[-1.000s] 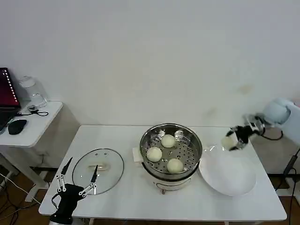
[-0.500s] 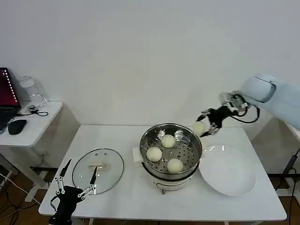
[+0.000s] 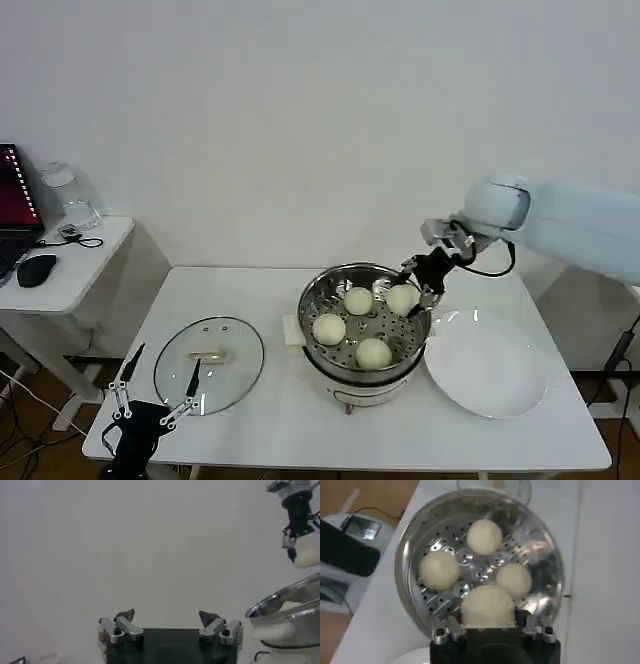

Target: Take steamed baozi put them in steamer then cover it.

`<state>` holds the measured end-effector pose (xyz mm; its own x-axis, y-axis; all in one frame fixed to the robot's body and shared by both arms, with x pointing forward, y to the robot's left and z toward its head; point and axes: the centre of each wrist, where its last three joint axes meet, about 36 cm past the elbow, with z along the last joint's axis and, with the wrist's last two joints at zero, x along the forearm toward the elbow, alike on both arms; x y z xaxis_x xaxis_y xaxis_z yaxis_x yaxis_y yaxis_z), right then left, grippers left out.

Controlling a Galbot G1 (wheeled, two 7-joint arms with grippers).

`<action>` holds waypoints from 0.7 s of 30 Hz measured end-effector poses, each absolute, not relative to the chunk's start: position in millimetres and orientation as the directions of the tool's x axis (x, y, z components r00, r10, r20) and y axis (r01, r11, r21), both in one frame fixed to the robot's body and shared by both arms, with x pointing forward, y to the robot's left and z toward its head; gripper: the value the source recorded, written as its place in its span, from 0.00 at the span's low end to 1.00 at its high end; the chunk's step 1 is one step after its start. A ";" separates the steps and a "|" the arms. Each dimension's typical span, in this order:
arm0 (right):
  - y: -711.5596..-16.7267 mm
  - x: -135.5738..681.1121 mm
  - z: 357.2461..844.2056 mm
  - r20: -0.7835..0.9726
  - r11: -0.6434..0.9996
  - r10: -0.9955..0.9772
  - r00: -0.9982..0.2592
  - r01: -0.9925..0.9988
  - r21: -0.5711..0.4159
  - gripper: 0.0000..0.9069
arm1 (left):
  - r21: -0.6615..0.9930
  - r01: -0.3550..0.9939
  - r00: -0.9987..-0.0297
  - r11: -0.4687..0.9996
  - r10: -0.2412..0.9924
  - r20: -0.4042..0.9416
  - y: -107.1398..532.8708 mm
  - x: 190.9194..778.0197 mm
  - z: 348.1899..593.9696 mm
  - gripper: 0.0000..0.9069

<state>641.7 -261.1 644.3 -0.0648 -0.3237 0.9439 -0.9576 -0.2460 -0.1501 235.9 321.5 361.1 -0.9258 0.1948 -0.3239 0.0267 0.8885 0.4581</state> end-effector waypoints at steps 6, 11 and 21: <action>-251.4 643.4 629.0 0.960 -0.261 -0.278 -0.037 -0.959 -0.113 0.79 | 0.452 0.024 -0.925 0.892 0.192 -0.329 320.1 236.1 361.6 1.00; -244.5 645.4 619.7 0.967 -0.271 -0.254 -0.027 -0.958 -0.098 0.79 | 0.451 0.021 -0.925 0.892 0.189 -0.331 321.4 235.8 361.7 1.00; -233.9 650.6 606.9 0.974 -0.283 -0.228 -0.014 -0.956 -0.080 1.00 | 0.449 0.018 -0.924 0.894 0.186 -0.334 321.2 235.1 361.1 1.00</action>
<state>650.6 -233.9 606.9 -0.0137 -0.2280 0.9736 -0.9557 -0.2834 -0.0799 235.1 321.2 361.1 -0.9240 0.1859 -0.3341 0.0176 0.8936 0.4486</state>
